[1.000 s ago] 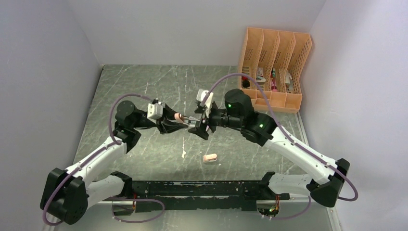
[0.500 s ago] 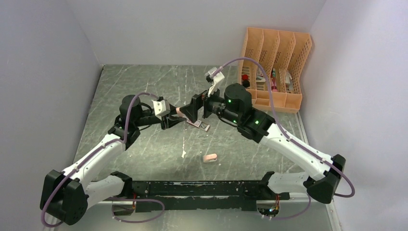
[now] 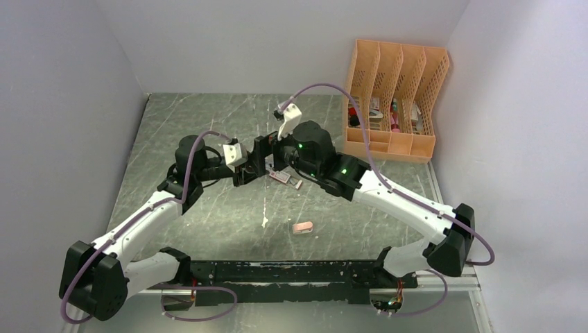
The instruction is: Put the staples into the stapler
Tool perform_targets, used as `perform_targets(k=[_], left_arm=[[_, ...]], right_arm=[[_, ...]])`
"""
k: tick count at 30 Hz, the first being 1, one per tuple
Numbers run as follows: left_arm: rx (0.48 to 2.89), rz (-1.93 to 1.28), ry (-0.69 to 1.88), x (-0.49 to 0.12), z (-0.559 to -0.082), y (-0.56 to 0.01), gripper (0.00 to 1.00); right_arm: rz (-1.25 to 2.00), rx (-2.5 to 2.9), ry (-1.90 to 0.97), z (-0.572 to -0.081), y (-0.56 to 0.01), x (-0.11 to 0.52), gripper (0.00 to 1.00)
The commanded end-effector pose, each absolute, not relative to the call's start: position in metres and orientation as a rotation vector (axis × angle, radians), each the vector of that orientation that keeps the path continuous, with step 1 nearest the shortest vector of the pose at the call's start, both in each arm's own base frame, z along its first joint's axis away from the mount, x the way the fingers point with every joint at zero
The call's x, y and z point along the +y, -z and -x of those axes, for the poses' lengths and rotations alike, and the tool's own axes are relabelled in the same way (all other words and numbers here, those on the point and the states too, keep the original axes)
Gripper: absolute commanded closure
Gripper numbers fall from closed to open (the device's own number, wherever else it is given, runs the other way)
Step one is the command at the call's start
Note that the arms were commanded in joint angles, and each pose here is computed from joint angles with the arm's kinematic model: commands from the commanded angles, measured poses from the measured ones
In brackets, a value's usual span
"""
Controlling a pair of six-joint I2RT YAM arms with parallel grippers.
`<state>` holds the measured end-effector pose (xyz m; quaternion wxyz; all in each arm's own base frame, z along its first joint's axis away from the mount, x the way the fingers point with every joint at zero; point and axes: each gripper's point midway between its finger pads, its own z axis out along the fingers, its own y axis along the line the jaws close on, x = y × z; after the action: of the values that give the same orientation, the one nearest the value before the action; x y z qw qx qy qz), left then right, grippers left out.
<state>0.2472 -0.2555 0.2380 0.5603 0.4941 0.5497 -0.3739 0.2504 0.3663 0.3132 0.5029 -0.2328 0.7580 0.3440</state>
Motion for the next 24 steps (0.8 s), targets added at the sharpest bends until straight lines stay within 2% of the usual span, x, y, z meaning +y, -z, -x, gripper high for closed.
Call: perform_targets(k=[1, 8, 13, 19, 24], left_arm=[[1.218, -1.174, 0.847, -0.257, -0.247, -0.259, 0.93], [1.158, -1.148, 0.843, -0.255, -0.238, -0.268, 0.93], [1.13, -1.127, 0.833, -0.252, -0.235, -0.272, 0.93], [1.082, -1.096, 0.82, -0.249, -0.229, -0.28, 0.93], [1.037, -1.077, 0.827, -0.247, -0.223, -0.288, 0.93]], right_arm=[[0.522, 1.868, -0.692, -0.261, -0.306, 0.359, 0.0], [0.404, 1.966, -0.535, -0.27, -0.278, 0.329, 0.0], [0.327, 1.989, -0.538, -0.27, -0.272, 0.312, 0.01], [0.219, 1.996, -0.686, -0.263, -0.266, 0.302, 0.01], [0.206, 1.827, -0.95, -0.248, -0.301, 0.313, 0.01]])
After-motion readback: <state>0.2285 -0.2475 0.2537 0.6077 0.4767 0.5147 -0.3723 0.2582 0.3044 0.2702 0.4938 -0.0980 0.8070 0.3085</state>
